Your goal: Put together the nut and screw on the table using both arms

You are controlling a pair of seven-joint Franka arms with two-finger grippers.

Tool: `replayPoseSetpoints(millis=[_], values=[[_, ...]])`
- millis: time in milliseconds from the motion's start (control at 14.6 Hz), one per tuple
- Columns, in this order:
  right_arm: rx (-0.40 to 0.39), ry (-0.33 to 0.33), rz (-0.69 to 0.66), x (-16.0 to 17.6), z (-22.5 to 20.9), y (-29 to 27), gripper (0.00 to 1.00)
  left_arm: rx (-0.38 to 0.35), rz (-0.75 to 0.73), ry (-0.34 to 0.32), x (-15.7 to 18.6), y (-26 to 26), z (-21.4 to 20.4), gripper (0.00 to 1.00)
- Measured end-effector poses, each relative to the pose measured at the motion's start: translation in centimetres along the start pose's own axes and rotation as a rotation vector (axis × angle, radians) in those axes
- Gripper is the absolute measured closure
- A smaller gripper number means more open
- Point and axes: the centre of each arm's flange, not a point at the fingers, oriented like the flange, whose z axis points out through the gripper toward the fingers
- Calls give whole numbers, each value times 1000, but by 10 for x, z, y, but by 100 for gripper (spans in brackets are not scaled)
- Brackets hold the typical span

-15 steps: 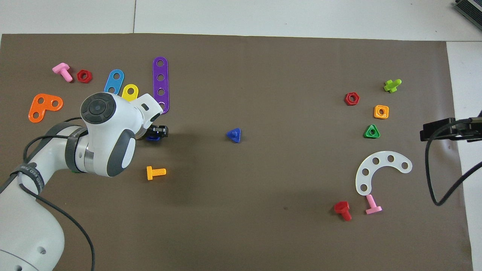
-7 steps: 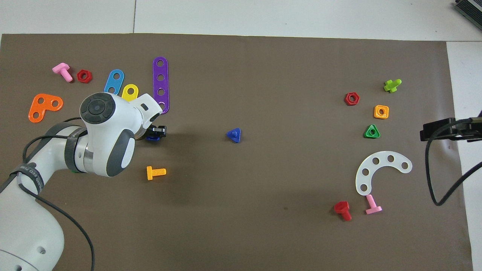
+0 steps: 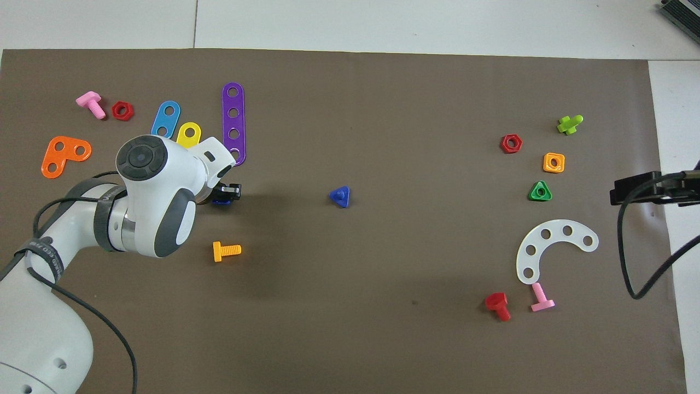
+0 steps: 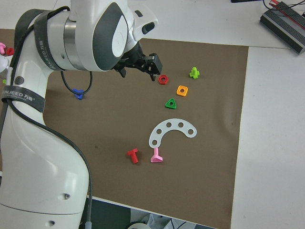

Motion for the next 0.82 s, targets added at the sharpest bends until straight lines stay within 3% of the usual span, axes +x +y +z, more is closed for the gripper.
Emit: replayPoseSetpoints(millis=[137,822], values=[[0,0,0,0,0,0,0,0,0,0,0,0,0,52],[0,0,0,0,0,0,0,-6,-2,38,12,2,-17,52]])
